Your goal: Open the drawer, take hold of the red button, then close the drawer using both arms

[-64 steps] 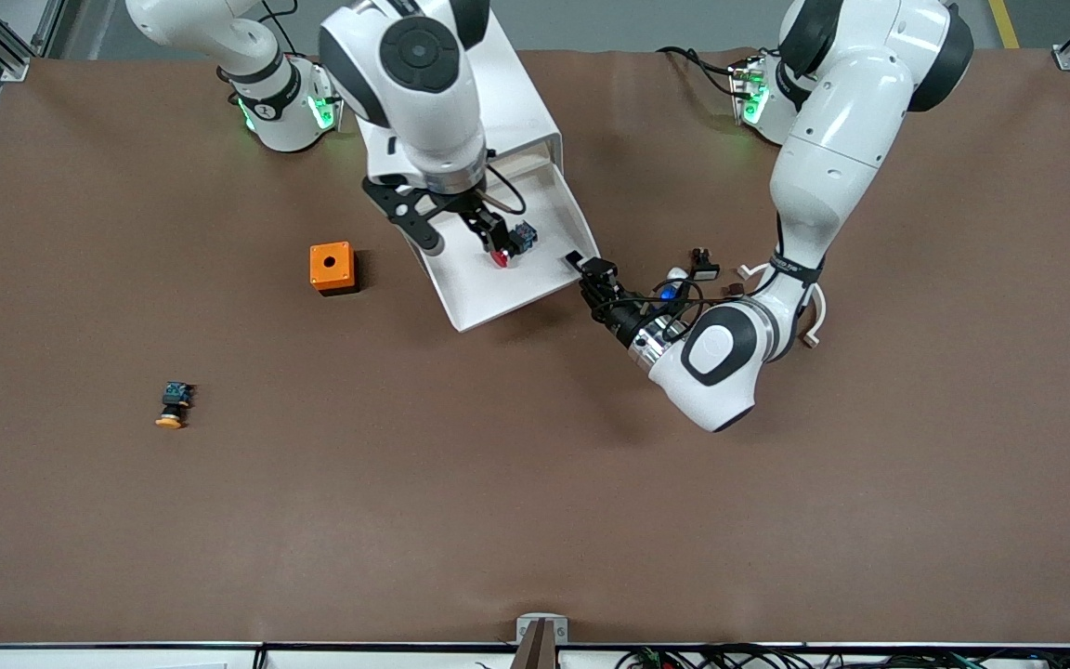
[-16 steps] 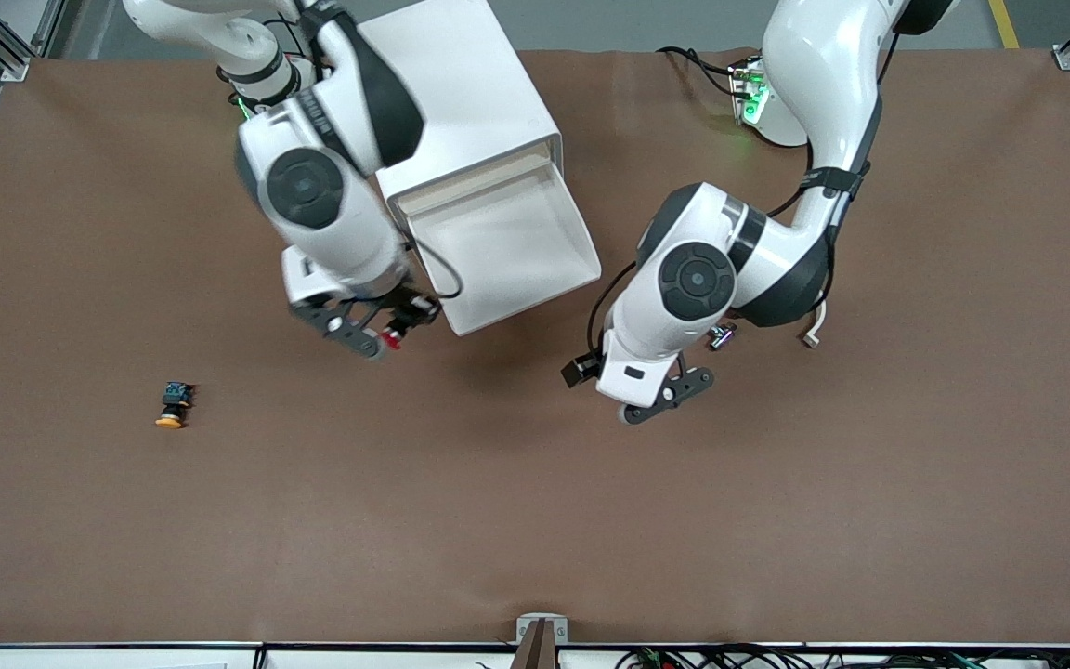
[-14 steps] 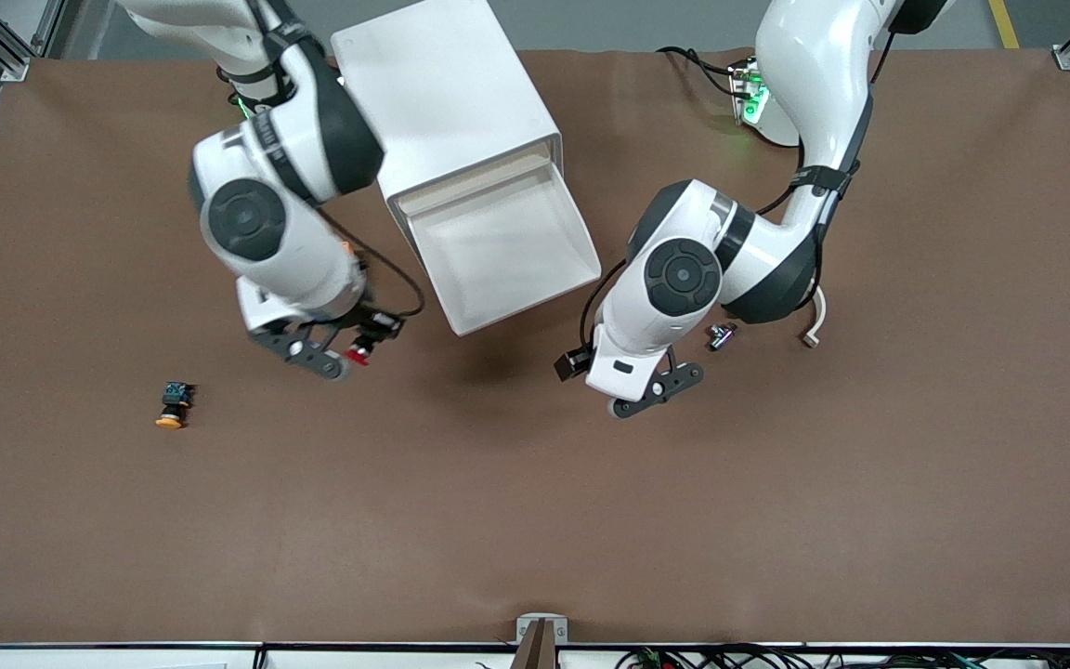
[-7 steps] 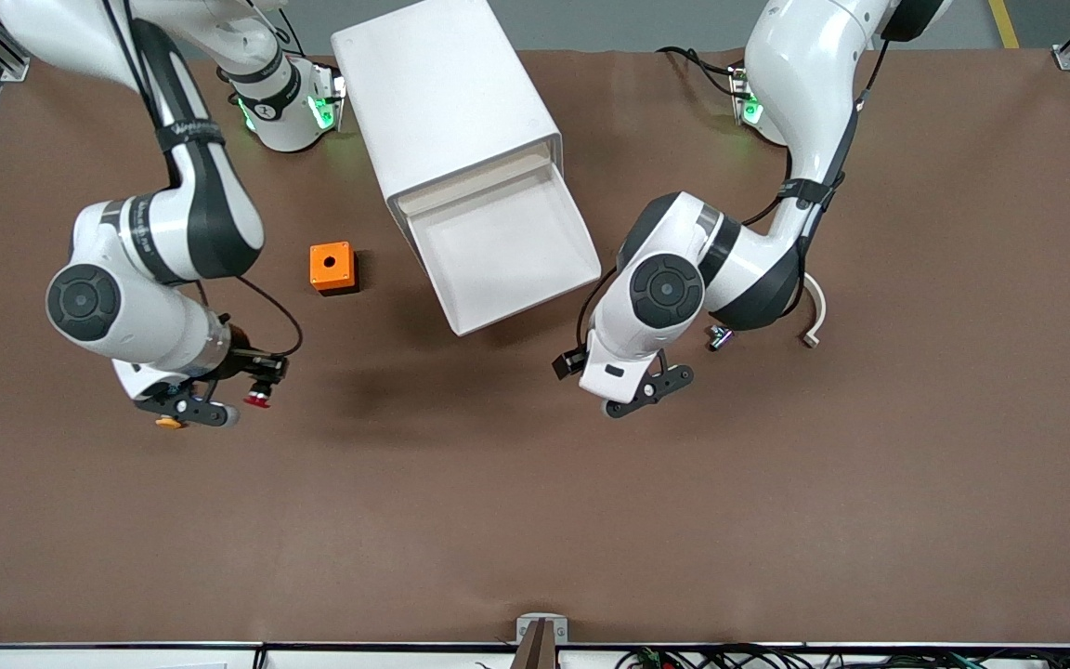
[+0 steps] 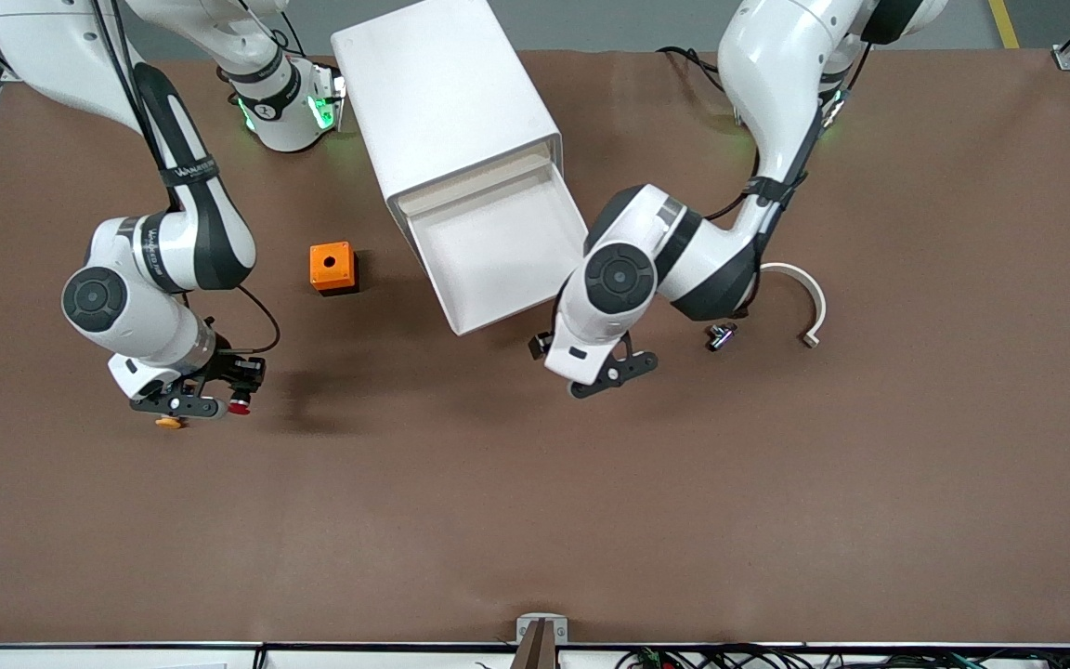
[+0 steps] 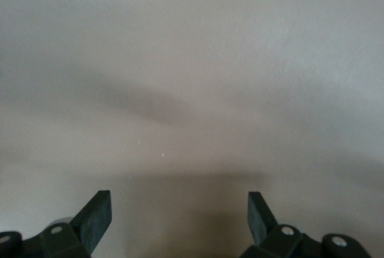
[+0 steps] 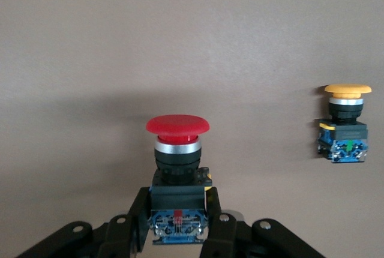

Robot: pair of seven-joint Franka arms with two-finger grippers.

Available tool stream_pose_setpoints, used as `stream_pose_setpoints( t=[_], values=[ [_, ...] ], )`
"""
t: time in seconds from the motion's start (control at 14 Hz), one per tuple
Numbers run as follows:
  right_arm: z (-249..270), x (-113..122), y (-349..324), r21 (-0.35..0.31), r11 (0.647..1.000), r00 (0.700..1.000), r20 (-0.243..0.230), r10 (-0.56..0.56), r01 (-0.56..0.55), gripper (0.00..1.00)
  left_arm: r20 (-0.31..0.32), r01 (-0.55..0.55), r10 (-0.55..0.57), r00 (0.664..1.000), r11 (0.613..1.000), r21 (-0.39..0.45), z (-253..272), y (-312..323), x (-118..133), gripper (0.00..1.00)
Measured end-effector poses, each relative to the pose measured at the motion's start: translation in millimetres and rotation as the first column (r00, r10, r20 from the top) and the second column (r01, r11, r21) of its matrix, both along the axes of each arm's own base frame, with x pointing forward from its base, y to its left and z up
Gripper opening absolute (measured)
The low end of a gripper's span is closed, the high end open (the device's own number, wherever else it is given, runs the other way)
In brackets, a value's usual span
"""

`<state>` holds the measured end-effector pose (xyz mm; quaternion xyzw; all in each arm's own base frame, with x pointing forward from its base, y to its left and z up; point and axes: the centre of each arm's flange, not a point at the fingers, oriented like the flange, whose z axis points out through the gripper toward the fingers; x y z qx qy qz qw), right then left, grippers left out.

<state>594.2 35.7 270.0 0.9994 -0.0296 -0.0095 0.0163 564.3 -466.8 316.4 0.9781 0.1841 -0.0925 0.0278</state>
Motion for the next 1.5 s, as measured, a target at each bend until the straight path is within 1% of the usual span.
stream_pose_setpoints(
  t=[0.14,0.28,0.5,0.64,1.07,1.5],
  values=[
    [-6.5,-2.0,-17.5,-0.001,1.000,1.000,-0.006,0.020,-0.020,0.41,-0.018,0.020,-0.020,1.000,1.000,0.014,-17.6,-10.7,-10.0,1.00],
    [-14.0,-2.0,-38.5,-0.001,1.000,1.000,-0.007,0.017,-0.017,0.41,-0.025,0.029,-0.028,0.999,0.999,0.020,-28.6,-16.2,-14.6,1.00],
    [-32.7,-1.7,-63.3,-0.001,1.000,1.000,-0.004,-0.003,0.003,0.41,-0.024,0.035,-0.034,0.999,0.999,0.018,-28.4,-20.0,-17.2,1.00],
    [-45.2,-1.3,-71.8,-0.001,1.000,1.000,0.001,-0.011,0.011,0.41,-0.022,0.049,-0.048,0.999,0.999,0.016,-27.0,-28.0,-23.6,1.00],
    [-61.1,5.5,-70.4,-0.001,1.000,1.000,0.014,-0.007,0.007,0.41,-0.013,0.121,-0.121,0.993,0.993,0.007,-21.2,-67.4,-60.0,1.00],
    [-67.2,10.0,-70.1,-0.001,1.000,1.000,0.015,-0.005,0.005,0.41,-0.014,0.195,-0.195,0.981,0.981,0.005,-20.8,-104.1,-101.9,1.00]
  ],
)
